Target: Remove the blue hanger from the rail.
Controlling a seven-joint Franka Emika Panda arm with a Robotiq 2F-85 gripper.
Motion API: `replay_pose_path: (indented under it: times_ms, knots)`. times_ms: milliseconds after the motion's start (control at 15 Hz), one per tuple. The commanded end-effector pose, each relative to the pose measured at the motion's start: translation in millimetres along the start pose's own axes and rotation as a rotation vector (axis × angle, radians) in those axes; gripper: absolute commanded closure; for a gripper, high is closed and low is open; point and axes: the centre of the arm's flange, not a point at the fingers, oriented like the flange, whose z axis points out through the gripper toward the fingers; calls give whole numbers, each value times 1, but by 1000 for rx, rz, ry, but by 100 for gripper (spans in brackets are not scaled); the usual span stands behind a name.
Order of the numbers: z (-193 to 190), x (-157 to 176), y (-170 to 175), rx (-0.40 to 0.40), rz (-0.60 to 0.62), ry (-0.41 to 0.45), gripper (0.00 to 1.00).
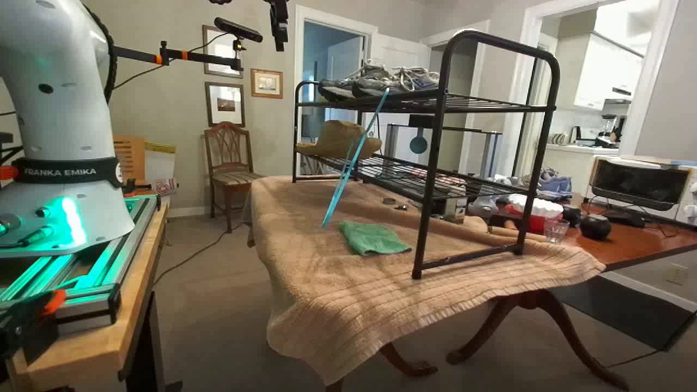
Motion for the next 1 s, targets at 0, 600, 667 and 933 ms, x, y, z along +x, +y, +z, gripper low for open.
replay_pose_path:
  times_ms: [0, 600, 667, 933]
  knots:
    - [0, 0, 0, 0, 0, 0, 0]
    - [21, 30, 91, 1, 325, -18, 0]
    - [24, 32, 103, 1, 377, -26, 0]
    - [57, 38, 144, -13, 580, -44, 0]
